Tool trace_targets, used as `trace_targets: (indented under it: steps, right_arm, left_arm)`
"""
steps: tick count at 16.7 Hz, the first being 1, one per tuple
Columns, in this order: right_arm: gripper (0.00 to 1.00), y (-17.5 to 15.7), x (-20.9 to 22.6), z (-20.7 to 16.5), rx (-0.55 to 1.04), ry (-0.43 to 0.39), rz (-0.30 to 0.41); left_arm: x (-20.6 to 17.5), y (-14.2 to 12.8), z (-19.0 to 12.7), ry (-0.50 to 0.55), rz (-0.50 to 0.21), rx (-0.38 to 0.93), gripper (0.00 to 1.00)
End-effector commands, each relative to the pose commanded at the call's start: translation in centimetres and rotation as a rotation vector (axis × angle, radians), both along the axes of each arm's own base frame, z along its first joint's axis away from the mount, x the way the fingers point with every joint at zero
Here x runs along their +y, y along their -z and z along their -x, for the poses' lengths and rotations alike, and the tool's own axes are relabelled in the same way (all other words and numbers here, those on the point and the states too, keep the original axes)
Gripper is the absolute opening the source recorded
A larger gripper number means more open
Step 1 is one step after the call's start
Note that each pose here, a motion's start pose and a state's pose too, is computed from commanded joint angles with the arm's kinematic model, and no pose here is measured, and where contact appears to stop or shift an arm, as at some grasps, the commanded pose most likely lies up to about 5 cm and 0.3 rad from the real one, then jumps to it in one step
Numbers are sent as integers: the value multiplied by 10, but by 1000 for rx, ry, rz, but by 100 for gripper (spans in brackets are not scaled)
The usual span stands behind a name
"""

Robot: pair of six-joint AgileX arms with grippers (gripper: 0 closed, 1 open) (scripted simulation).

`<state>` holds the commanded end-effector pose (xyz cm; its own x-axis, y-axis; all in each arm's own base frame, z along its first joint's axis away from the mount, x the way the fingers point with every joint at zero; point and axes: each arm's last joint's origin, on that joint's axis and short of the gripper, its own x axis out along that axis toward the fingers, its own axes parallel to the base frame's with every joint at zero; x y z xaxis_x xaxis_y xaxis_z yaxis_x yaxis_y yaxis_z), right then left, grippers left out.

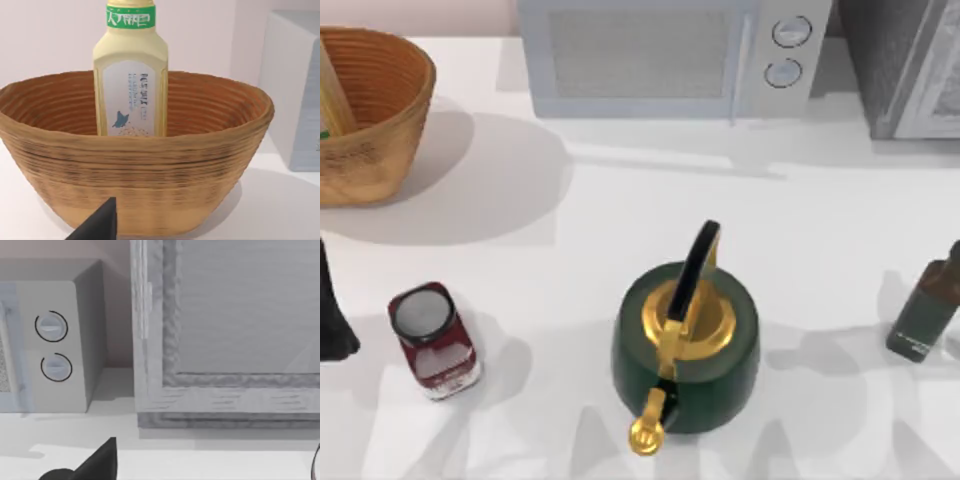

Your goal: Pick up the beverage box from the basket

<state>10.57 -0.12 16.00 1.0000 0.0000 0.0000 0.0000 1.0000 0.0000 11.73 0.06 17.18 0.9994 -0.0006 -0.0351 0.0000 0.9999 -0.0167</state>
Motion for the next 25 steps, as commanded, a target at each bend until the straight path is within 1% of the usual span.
trace_targets:
  steps: [3, 5, 8, 11, 14, 18, 22, 25]
  right_arm:
    - [100, 0, 0, 0, 0, 0, 0]
    - [100, 0, 0, 0, 0, 0, 0]
    - [100, 0, 0, 0, 0, 0, 0]
    - [100, 0, 0, 0, 0, 0, 0]
    - [100, 0, 0, 0, 0, 0, 0]
    - [100, 0, 0, 0, 0, 0, 0]
    - [100, 0, 0, 0, 0, 0, 0]
    - [100, 0, 0, 0, 0, 0, 0]
  left_arm:
    - [2, -17, -17, 2, 4, -3, 100]
    - [5, -29, -34, 4, 4, -10, 100]
    - [11, -42, -68, 6, 0, -23, 100]
    - [20, -44, -109, 8, -6, -36, 100]
    - [31, -32, -150, 8, -12, -45, 100]
    - [45, 0, -193, 8, -17, -45, 100]
    - [55, 32, -216, 10, -15, -34, 100]
    - [57, 44, -221, 11, -13, -27, 100]
